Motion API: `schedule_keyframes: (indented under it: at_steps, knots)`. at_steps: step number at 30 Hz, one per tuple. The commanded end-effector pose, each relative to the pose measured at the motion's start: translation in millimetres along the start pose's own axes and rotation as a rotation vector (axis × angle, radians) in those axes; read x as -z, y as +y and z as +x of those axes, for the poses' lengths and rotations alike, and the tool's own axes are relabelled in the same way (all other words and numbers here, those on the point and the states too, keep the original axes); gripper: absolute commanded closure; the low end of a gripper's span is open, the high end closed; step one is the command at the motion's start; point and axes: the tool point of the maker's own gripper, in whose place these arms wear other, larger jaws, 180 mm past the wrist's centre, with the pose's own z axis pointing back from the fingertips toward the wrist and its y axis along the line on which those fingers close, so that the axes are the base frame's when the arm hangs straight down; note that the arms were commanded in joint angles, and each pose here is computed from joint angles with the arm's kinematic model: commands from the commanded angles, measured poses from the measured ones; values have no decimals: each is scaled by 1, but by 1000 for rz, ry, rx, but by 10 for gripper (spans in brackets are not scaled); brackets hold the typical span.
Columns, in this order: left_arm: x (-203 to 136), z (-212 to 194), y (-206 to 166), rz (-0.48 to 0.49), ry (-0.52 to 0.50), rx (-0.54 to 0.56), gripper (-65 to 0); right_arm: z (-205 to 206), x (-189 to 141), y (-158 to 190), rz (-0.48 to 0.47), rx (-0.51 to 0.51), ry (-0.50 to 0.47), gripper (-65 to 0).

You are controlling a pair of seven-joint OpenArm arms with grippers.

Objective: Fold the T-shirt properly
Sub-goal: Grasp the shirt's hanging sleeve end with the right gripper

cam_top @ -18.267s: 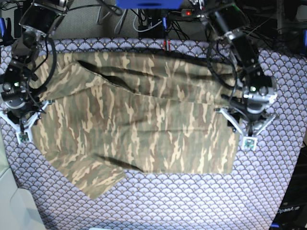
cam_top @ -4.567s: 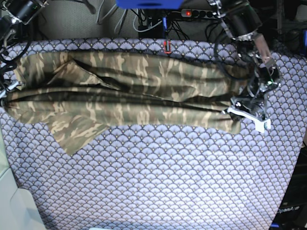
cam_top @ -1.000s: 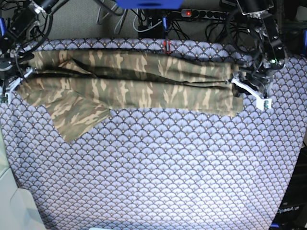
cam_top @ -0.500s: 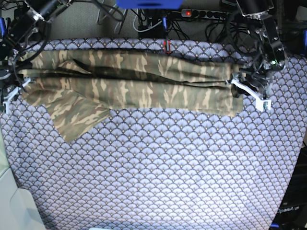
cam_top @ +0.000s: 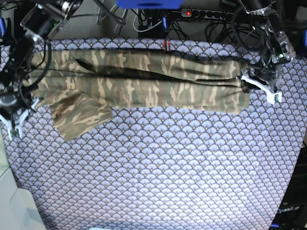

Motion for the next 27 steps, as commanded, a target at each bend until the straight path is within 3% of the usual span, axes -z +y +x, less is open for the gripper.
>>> schedule_keyframes:
  at_steps: [1,10,21,27]
  knots:
    - [-3,5,6,23,-6,15,-259,14,-1,-10,-23,3,-35,-234]
    - [-1,2,-4,4,2,-3,-261,26,4,1,6,-21,-51,-231]
    - [-13,26,-22,-18,57,48,-261,29,5,11,28,-51,-56,-231]
    - [-25,49,-40,-34,-25,68,-261,27,5,12,31,-52,-52,-231]
